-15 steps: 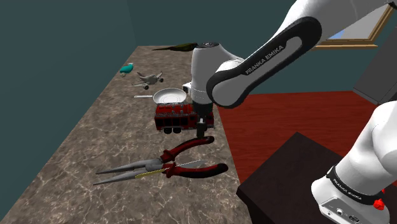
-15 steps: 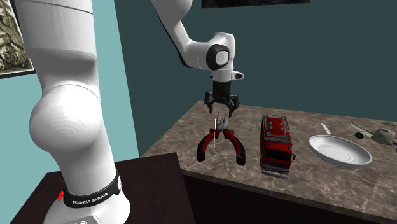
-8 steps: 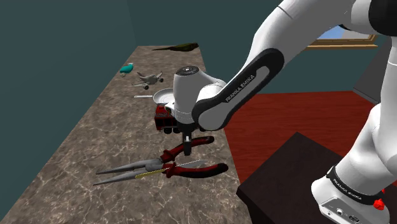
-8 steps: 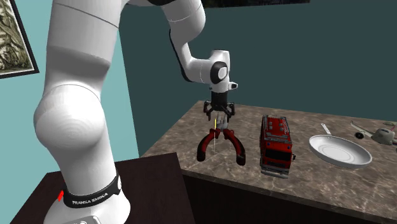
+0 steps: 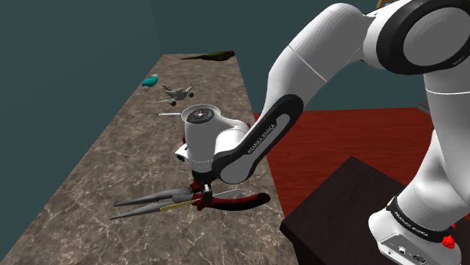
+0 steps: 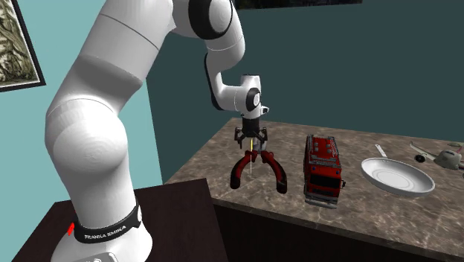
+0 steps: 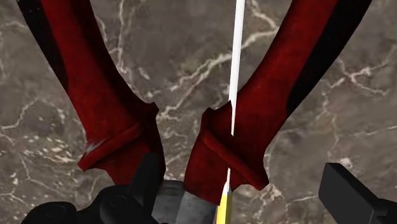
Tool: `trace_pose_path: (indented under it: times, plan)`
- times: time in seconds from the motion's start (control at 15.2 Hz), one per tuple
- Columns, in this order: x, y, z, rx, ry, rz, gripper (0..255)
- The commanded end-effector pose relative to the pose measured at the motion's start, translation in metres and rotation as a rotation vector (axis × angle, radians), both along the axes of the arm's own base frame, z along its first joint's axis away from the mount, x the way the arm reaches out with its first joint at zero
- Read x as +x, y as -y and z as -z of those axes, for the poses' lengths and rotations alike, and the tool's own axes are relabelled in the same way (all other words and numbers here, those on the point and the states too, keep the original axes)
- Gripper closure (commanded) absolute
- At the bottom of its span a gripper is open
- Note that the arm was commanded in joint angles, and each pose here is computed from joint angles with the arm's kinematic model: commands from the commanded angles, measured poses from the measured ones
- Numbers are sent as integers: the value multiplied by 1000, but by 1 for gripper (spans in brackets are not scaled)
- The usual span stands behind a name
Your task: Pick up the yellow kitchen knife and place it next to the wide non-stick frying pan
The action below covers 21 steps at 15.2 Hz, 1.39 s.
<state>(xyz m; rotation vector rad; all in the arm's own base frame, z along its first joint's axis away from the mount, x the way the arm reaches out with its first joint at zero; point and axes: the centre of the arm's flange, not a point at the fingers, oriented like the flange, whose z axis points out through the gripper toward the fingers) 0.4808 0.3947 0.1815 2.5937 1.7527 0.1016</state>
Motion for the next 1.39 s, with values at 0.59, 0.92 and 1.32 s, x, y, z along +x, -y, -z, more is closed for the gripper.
trace_pose_path:
  times: [0.59,0.92,1.32]
  plan:
    - [4,-5,40,0,2,-9,0]
    - [4,-4,40,0,2,-9,255]
    - [4,-5,40,0,2,-9,255]
